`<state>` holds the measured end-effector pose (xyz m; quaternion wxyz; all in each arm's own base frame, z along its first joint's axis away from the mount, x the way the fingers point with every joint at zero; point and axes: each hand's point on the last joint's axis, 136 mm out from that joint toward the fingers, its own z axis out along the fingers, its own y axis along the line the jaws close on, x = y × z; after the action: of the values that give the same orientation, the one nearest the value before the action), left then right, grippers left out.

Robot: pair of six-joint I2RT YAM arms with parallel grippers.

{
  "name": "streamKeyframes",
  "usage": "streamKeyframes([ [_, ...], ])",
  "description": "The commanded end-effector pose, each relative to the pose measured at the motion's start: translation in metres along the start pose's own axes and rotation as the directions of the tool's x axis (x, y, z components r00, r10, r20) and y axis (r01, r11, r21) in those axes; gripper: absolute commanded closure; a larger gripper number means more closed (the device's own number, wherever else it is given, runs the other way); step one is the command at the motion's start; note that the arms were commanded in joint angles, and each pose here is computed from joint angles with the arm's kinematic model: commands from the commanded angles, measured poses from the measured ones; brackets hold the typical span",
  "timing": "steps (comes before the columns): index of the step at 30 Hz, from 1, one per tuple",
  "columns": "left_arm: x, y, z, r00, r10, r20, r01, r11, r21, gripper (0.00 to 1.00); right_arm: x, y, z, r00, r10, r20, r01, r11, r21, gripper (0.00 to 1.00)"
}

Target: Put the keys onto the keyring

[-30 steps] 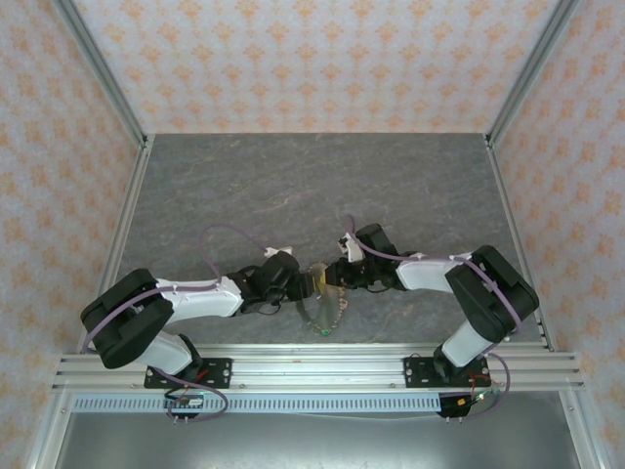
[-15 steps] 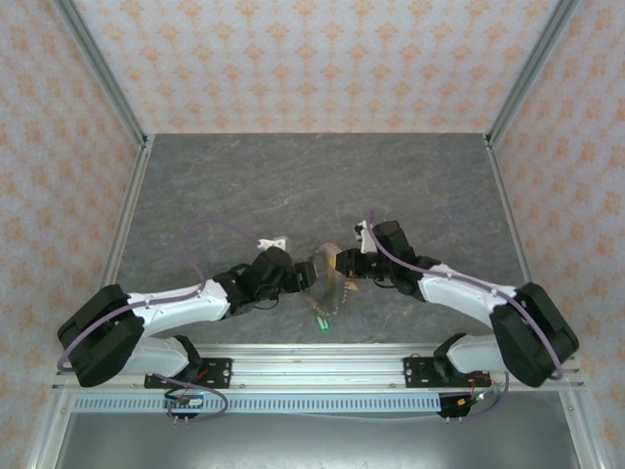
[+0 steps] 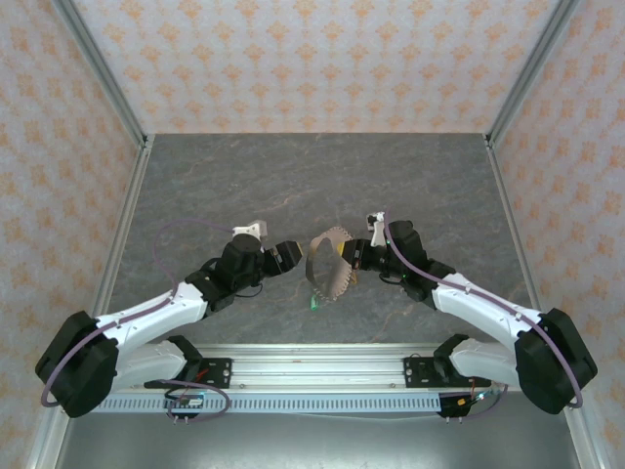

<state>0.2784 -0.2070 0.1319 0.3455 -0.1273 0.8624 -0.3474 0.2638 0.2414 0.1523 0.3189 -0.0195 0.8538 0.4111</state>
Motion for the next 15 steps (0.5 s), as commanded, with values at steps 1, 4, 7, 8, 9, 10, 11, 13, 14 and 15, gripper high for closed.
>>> streamKeyframes([
  [1, -0.009, -0.008, -0.007, 1.000, 0.005, 0.029, -0.006, 0.999, 0.034, 0.20, -0.023, 0.014, -0.002, 0.996, 0.020, 0.089, -0.016, 0.999, -0.048, 0.89],
  [4, -0.013, -0.004, -0.012, 0.999, 0.006, 0.050, -0.007, 1.000, 0.015, 0.20, -0.024, 0.015, 0.001, 0.996, 0.026, 0.083, -0.021, 0.998, -0.054, 0.89],
  [7, -0.015, 0.001, -0.015, 0.998, 0.013, 0.066, -0.012, 1.000, -0.008, 0.20, -0.027, 0.017, 0.000, 0.995, 0.027, 0.094, -0.021, 0.998, -0.055, 0.89],
  [8, -0.015, 0.000, -0.016, 0.998, 0.016, 0.067, -0.016, 1.000, -0.006, 0.19, -0.028, 0.017, 0.000, 0.995, 0.029, 0.100, -0.023, 0.998, -0.055, 0.89],
  [9, -0.015, 0.000, -0.016, 0.998, 0.019, 0.065, -0.019, 1.000, -0.006, 0.19, -0.029, 0.017, 0.000, 0.994, 0.030, 0.102, -0.025, 0.998, -0.055, 0.89],
  [10, -0.014, -0.001, -0.017, 0.998, 0.021, 0.061, -0.021, 1.000, -0.001, 0.20, -0.030, 0.019, 0.000, 0.994, 0.031, 0.103, -0.025, 0.998, -0.058, 0.89],
  [11, -0.014, -0.002, -0.016, 0.998, 0.023, 0.057, -0.023, 1.000, 0.002, 0.20, -0.031, 0.020, -0.001, 0.994, 0.032, 0.104, -0.026, 0.998, -0.061, 0.89],
  [13, -0.014, -0.004, -0.016, 0.998, 0.028, 0.050, -0.029, 1.000, 0.006, 0.19, -0.032, 0.022, -0.001, 0.994, 0.035, 0.106, -0.028, 0.997, -0.069, 0.89],
  [14, -0.014, -0.004, -0.015, 0.998, 0.030, 0.050, -0.030, 1.000, 0.005, 0.19, -0.032, 0.023, -0.001, 0.994, 0.036, 0.106, -0.028, 0.997, -0.071, 0.89],
  [15, -0.014, -0.005, -0.015, 0.998, 0.029, 0.051, -0.030, 1.000, 0.006, 0.19, -0.033, 0.023, -0.001, 0.994, 0.037, 0.106, -0.030, 0.997, -0.073, 0.89],
])
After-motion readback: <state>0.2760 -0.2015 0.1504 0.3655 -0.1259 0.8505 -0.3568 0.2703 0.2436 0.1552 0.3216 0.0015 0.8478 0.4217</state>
